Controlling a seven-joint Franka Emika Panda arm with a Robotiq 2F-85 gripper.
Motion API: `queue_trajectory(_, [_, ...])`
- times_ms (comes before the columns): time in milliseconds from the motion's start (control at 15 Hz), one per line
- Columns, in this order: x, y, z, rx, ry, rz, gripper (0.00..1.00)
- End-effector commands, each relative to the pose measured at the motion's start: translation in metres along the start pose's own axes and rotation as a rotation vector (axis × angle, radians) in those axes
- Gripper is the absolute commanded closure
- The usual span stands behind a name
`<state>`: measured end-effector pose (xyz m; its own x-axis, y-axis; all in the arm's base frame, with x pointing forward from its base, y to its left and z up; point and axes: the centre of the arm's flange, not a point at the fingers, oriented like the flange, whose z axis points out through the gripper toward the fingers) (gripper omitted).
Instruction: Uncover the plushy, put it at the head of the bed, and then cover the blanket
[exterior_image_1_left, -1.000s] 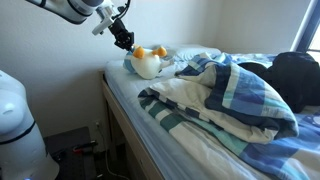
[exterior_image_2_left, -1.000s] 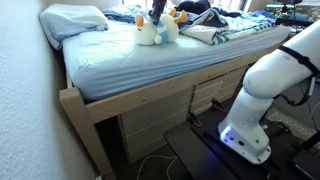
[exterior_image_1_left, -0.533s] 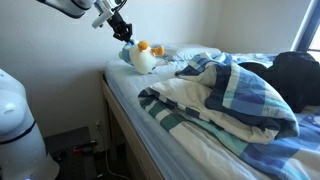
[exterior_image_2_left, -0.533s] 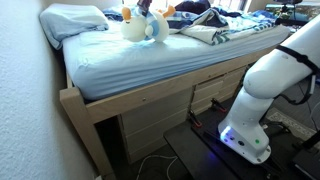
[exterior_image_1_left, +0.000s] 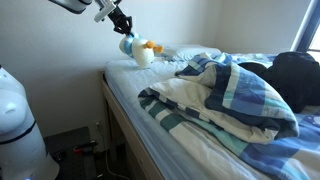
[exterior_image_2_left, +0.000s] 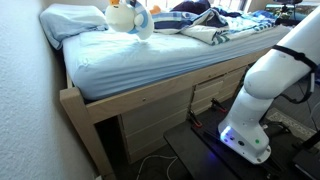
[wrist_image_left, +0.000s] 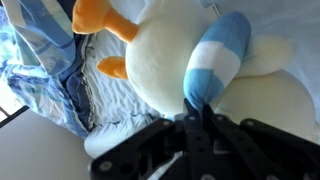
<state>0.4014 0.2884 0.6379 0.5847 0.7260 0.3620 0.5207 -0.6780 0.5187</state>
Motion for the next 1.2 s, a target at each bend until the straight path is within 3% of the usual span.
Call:
queue_trajectory(0, [0.005, -0.001, -0.001, 0.001, 0.007, -0.013, 0.98])
queue_trajectory(67, [0.007, -0.002, -0.001, 0.005, 0.009, -0.018, 0.93])
queue_trajectory(467, [0.007, -0.003, 0.005, 0.009, 0.0, -0.019, 0.93])
queue_trajectory(533, [0.007, -0.003, 0.005, 0.009, 0.0, -0.019, 0.98])
queue_trajectory(1133, [0.069, -0.065, 0.021, 0.108, 0.01, -0.111, 0.98])
